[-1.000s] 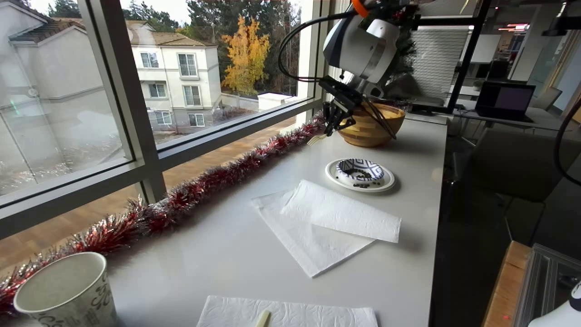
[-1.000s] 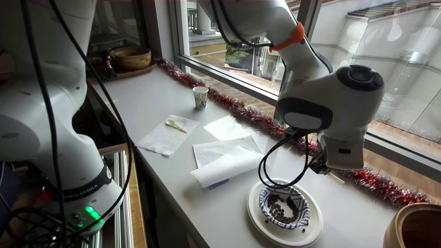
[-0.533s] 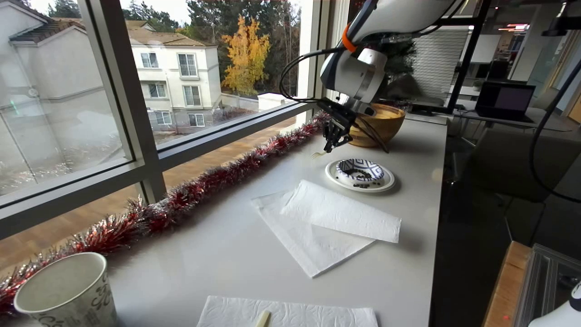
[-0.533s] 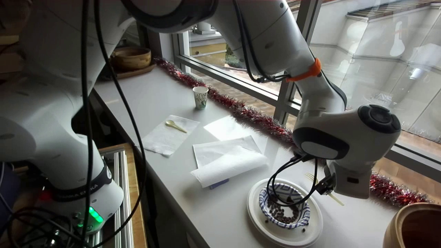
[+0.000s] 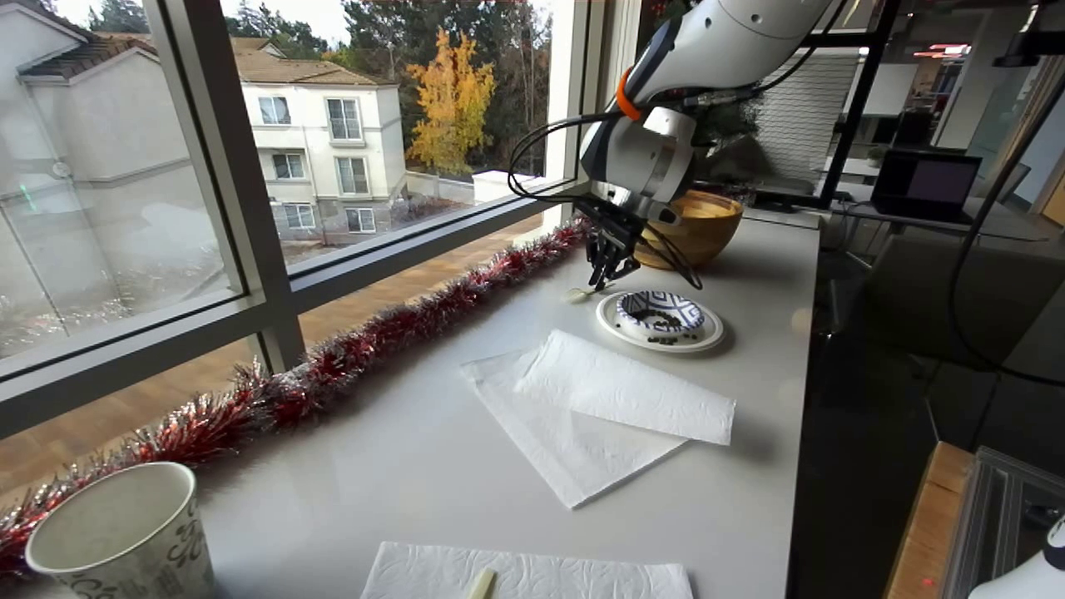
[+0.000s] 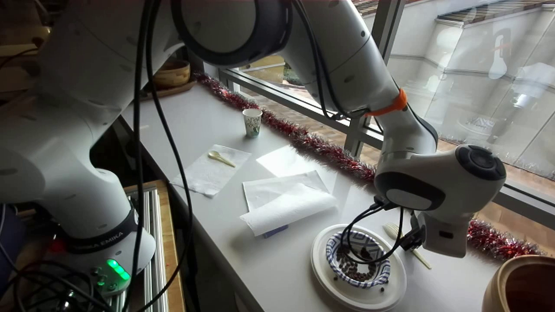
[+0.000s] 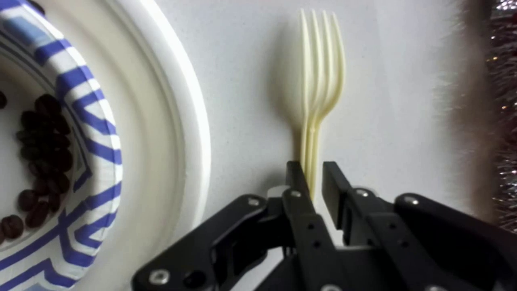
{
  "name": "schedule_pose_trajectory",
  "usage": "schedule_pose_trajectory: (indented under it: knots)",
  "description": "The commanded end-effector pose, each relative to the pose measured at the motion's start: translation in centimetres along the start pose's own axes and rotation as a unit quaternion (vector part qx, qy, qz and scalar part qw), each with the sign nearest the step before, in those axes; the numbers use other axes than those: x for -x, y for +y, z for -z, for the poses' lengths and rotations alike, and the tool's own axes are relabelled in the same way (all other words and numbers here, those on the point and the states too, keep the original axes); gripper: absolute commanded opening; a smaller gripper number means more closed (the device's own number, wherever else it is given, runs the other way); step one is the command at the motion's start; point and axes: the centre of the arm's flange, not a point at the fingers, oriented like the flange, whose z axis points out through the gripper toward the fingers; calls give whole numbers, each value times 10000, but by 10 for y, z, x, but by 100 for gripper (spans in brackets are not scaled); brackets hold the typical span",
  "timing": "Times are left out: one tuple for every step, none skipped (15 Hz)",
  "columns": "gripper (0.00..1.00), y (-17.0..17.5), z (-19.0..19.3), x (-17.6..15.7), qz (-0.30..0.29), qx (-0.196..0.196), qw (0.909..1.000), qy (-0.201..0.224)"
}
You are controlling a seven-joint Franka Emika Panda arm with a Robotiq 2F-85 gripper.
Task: Move the fork backwards
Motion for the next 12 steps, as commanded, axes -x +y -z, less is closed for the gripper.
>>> schedule_pose_trajectory:
  knots:
    - [50,-10,18,6,201,64,9998,38]
    - [56,-7,29,13,376,72,9993,34]
    - [63,-4,38,20,531,39,9985,104]
    - [70,0,50,31,806,88,9967,62]
    - [78,5,60,41,1134,200,9933,29]
    - [84,15,68,54,1421,260,9895,-5]
    - [90,24,73,66,1668,339,9854,-51]
    - [98,35,77,79,1937,344,9804,-90]
    - [99,46,82,92,2196,386,9747,-146]
    - [100,55,85,103,2448,437,9683,-227]
    - [100,65,88,114,2699,471,9613,-308]
    - [100,75,91,126,2950,499,9533,-409]
